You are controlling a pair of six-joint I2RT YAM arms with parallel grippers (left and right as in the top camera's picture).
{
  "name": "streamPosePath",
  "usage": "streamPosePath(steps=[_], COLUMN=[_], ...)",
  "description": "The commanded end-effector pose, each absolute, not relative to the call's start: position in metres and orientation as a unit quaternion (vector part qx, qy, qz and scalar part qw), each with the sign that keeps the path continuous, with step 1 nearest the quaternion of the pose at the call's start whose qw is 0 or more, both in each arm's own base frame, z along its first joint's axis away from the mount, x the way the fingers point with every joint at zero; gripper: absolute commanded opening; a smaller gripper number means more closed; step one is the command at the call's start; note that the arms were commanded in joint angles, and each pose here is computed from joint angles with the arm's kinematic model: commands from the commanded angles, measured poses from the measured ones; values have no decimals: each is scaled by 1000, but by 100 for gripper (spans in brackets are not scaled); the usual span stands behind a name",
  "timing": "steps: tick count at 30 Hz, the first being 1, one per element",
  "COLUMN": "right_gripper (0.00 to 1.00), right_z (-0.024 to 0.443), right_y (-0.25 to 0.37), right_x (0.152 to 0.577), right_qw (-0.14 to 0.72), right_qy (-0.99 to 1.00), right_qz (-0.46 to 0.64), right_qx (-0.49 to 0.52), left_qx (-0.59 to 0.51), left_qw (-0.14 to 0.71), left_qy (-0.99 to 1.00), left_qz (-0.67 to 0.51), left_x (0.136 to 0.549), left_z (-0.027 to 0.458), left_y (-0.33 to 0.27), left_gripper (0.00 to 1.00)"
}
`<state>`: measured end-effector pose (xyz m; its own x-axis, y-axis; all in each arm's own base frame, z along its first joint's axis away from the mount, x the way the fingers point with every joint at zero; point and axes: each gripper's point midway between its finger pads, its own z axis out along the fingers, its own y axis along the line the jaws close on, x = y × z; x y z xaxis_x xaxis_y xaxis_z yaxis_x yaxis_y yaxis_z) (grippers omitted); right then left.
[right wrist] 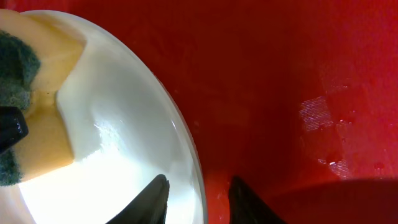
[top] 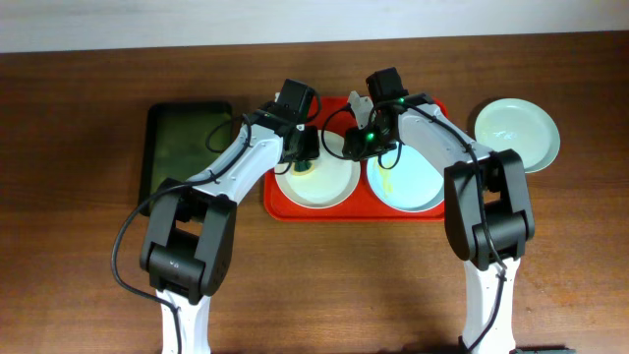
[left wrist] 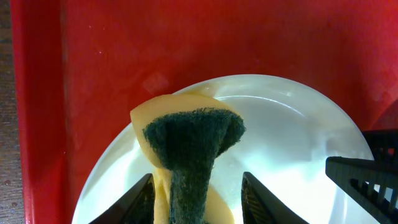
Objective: Clean dirty plates on tray and stack at the side
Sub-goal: 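Scrub the cream plate with the sponge while the right gripper holds its rim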
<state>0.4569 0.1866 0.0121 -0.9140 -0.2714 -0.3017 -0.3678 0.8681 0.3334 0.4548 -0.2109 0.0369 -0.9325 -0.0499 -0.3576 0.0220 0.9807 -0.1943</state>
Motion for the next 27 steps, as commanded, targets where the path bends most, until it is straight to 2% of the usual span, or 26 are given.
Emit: streamPosePath(steps=[1,2,4,9,12,14,15,17,19,22,25,27], right_gripper=[34,34,34,34,34,34,34,34,34,33,5,4], right_z=[9,9,9,10,10,10,10,10,10,11,11,10], right_y=[187,187,187,187,187,187,187,187,187,188,188,188], right_x=[453,453,453,454,454,454,454,455,455,457,458,456], right_qw=[118,118,119,122,122,121,122,122,123,128,129,125], right_qy=[960,960,960,960,960,960,960,960,960,959,959,959], right_qz=[191,191,191,192,192,192,192,192,191,192,192,192], right_qx=[-164,-164,-164,-165,-165,-165,-165,-165,-165,-166,-166,-165], left_qx=[10,9,10,21,21,17,15,17,46,50,39,18], left_qw=[187,186,173,168,167,172,177,178,177,180,172,188], left_qy=[977,978,980,981,981,982,982,981,971,966,976,982], left_qz=[-98,-97,-94,-94,-93,-77,-64,-76,-154,-177,-127,-32], left_x=[454,454,448,441,441,441,442,443,441,438,432,436], left_z=[39,39,36,35,33,26,24,25,53,67,45,29], left_y=[-212,-212,-210,-220,-219,-213,-208,-213,-240,-247,-227,-190], left_gripper=[41,32,25,23,15,14,0,0,0,0,0,0])
